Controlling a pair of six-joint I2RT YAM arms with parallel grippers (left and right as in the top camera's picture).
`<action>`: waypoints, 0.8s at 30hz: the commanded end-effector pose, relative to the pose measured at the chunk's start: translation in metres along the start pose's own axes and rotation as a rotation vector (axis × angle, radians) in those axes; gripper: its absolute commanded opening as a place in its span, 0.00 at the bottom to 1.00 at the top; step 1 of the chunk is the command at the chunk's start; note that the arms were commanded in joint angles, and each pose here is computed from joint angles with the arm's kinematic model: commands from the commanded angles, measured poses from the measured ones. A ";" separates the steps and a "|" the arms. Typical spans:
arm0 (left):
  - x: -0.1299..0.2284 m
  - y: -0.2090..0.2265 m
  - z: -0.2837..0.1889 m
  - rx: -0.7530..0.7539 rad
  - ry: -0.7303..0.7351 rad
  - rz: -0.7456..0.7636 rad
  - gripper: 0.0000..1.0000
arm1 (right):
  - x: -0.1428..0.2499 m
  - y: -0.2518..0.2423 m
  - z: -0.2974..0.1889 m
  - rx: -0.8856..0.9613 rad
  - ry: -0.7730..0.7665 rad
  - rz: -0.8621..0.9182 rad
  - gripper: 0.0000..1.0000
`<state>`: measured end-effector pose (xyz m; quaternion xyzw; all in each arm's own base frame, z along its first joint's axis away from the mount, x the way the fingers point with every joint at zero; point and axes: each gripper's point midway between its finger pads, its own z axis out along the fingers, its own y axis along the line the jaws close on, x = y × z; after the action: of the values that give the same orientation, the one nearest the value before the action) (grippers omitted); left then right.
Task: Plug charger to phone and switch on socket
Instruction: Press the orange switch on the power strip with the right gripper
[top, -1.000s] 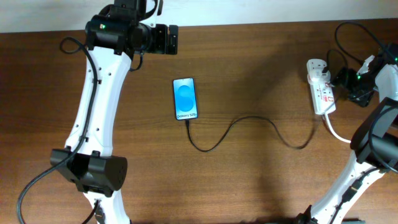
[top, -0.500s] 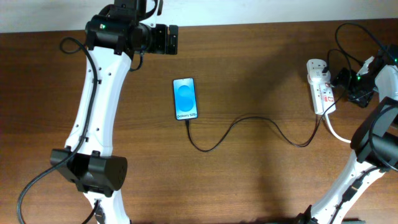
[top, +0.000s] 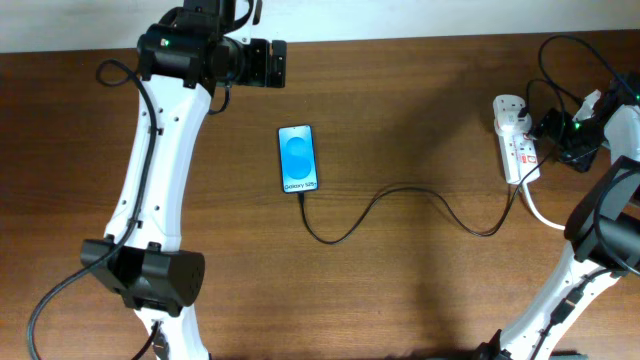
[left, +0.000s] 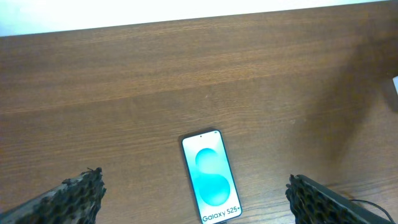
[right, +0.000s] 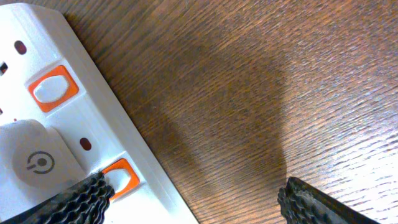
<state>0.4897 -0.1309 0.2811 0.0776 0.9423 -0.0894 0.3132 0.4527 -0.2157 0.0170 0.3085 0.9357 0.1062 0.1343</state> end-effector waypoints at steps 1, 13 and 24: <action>-0.006 0.001 -0.012 -0.005 -0.029 0.009 1.00 | 0.021 0.006 0.022 -0.024 0.085 -0.020 0.92; -0.006 0.001 -0.012 -0.005 -0.029 0.009 0.99 | 0.023 0.003 0.027 -0.002 0.079 0.000 0.92; -0.007 0.001 -0.012 -0.005 -0.032 0.009 0.99 | 0.003 -0.012 0.005 -0.076 0.042 0.090 0.92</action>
<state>0.4897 -0.1309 0.2811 0.0776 0.9423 -0.0894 0.3132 0.4474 -0.2167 0.0174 0.3289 0.9249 0.1412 0.1283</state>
